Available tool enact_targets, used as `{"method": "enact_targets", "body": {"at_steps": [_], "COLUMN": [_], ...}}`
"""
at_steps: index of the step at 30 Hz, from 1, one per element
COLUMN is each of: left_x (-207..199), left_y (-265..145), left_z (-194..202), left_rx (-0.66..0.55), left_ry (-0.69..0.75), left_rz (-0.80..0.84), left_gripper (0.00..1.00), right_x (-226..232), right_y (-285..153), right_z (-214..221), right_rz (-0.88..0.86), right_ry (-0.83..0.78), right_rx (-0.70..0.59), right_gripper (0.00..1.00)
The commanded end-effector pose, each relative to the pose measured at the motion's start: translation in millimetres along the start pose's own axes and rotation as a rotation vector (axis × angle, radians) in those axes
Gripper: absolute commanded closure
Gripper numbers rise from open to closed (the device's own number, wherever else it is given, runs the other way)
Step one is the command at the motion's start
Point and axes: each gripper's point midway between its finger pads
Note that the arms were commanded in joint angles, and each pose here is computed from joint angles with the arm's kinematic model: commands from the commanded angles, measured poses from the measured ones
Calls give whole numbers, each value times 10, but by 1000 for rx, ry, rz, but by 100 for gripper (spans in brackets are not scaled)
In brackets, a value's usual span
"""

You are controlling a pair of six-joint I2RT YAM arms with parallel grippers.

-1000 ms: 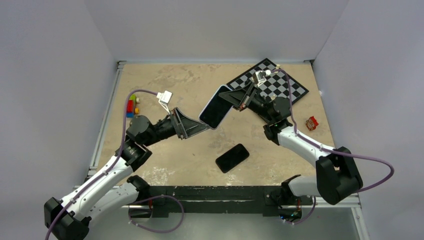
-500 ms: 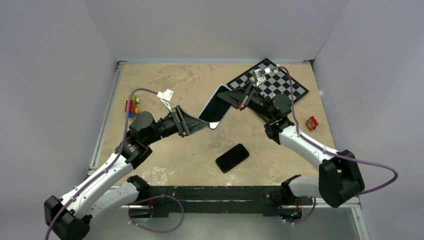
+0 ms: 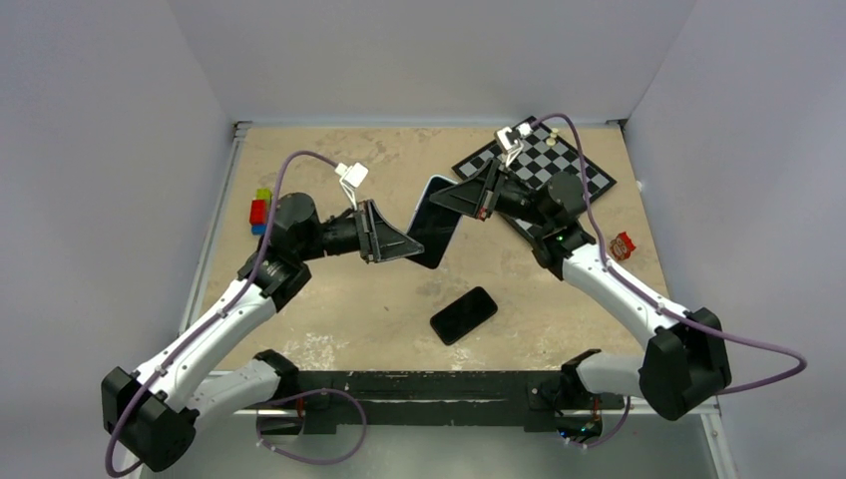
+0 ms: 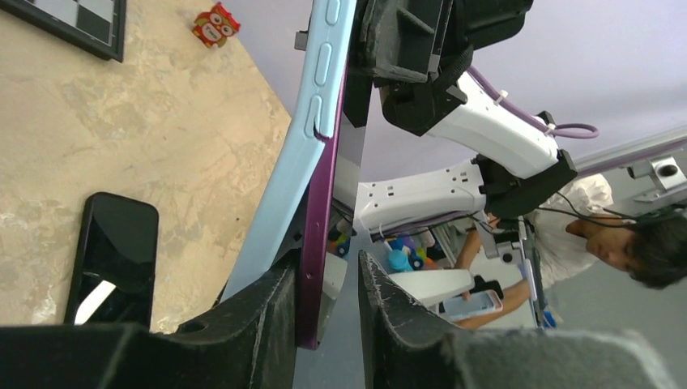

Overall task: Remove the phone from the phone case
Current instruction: Remove the phone case from the phone.

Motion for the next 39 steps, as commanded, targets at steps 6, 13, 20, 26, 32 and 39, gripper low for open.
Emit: {"method": "enact_targets", "body": {"at_steps": [6, 13, 20, 26, 32, 39], "left_x": [-486, -309, -236, -246, -334, -355], "left_y": [100, -22, -203, -358, -436, -413], "left_z": [-174, -361, -482, -619, -693, -687], "left_rx": [8, -182, -344, -461, -517, -509], "left_ry": [96, 86, -24, -121, -187, -210], "left_rz": [229, 89, 44, 6, 42, 73], "left_gripper": [84, 100, 100, 100, 100, 100], "right_x": [205, 33, -17, 16, 35, 71], "right_y": [167, 130, -51, -139, -30, 146], "right_z": [218, 201, 96, 121, 300, 420], "right_rz": [-101, -24, 8, -46, -77, -107], "right_ry": [-44, -44, -31, -7, -2, 10], "right_rx": [151, 137, 26, -60, -19, 14], "right_gripper": [100, 66, 32, 36, 49, 61]}}
Point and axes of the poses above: each gripper's point midway between its finger pads, its own y axis out along the fingers, its own x axis along the line the jaws close on, z = x × y, and after that the axes turned 1 degree about -y, right-handed
